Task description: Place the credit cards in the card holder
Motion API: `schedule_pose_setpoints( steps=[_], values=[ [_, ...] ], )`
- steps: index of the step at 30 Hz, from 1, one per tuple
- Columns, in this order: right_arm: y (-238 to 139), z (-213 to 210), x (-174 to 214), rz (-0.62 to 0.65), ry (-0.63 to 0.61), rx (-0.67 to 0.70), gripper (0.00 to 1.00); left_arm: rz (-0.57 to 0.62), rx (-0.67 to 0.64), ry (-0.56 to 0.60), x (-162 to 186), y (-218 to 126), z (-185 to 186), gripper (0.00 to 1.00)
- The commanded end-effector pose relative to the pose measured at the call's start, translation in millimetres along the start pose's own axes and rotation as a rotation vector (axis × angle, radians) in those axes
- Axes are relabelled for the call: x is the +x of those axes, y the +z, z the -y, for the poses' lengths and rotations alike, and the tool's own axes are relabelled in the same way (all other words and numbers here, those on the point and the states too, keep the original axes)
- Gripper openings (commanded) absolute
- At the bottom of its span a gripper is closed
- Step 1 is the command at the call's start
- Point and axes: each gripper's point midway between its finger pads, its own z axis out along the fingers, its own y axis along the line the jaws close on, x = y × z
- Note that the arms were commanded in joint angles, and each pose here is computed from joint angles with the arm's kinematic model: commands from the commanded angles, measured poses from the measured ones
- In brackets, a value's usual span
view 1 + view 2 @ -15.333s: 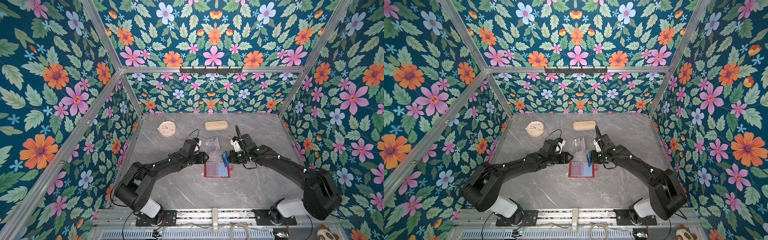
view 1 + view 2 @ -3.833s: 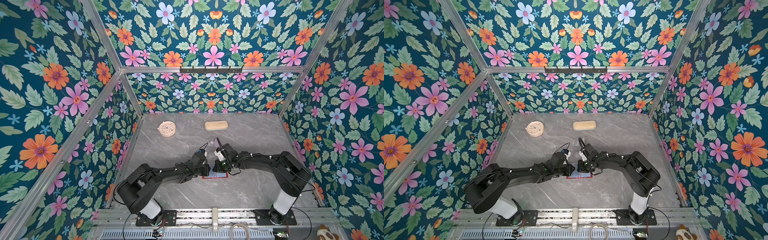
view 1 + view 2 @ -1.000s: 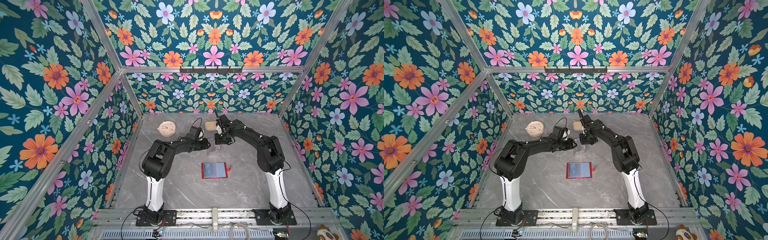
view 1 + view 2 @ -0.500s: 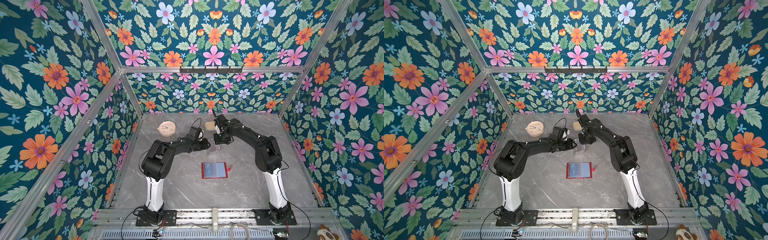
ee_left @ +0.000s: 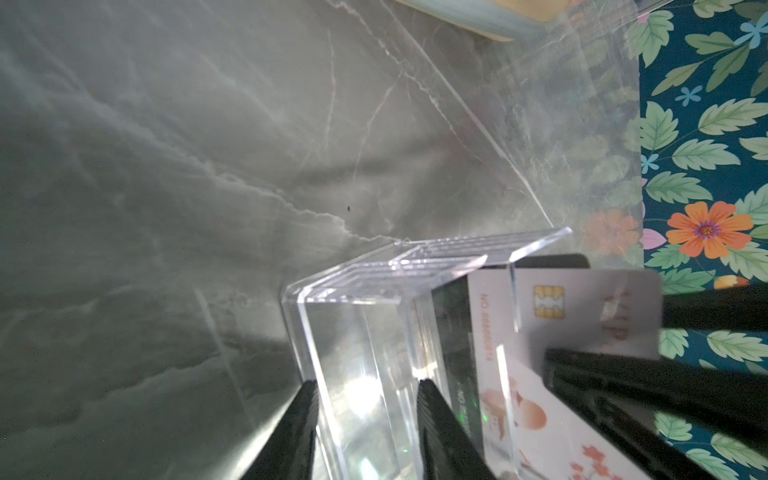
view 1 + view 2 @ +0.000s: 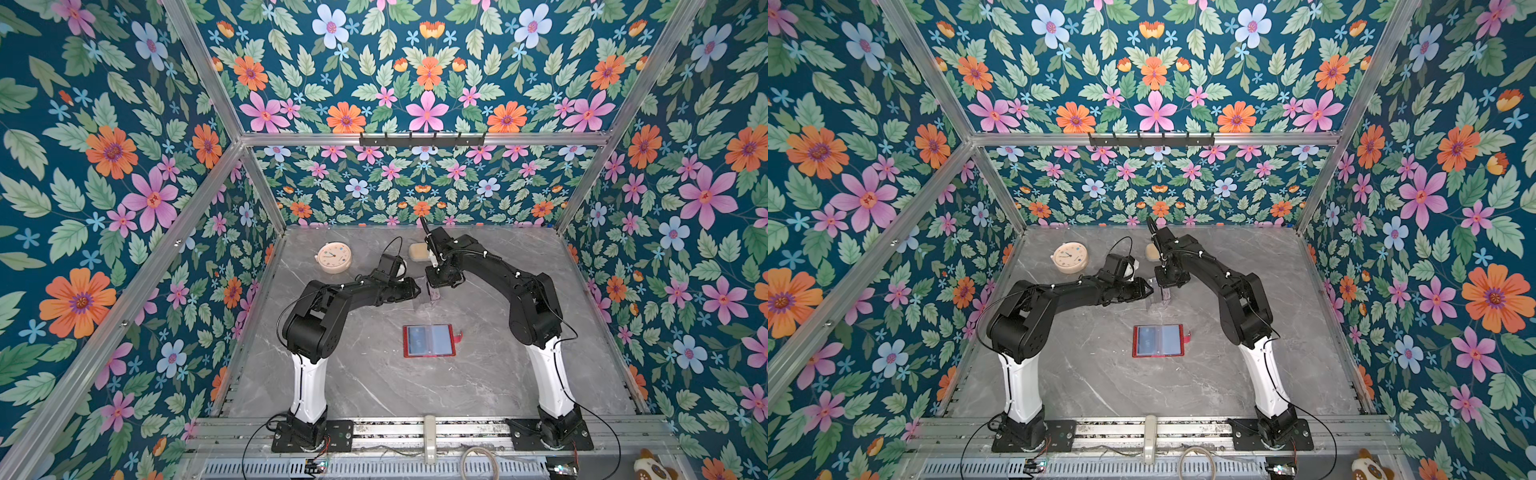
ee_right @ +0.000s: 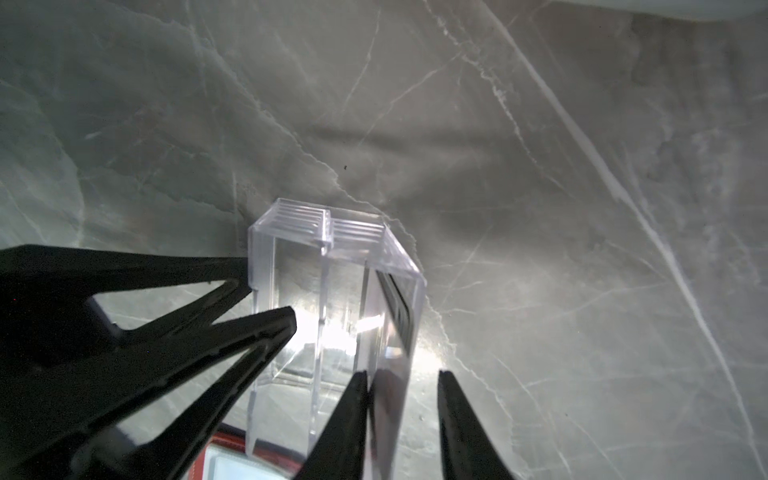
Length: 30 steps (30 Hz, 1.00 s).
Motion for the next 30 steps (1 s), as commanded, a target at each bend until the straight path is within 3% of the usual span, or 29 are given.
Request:
schedule_pose_setpoints(
  steps=[1, 27, 30],
  values=[
    [-8, 6, 2, -0.004, -0.012, 0.046, 0.29, -0.034, -0.070, -0.015, 11, -1, -16, 0.41],
    [-25, 3, 3, 0.010, -0.046, 0.088, 0.17, -0.038, -0.069, -0.021, 13, -1, -17, 0.41],
    [-29, 2, 3, 0.015, -0.040, 0.084, 0.12, -0.040, -0.057, -0.017, 13, -1, -14, 0.41]
  ],
)
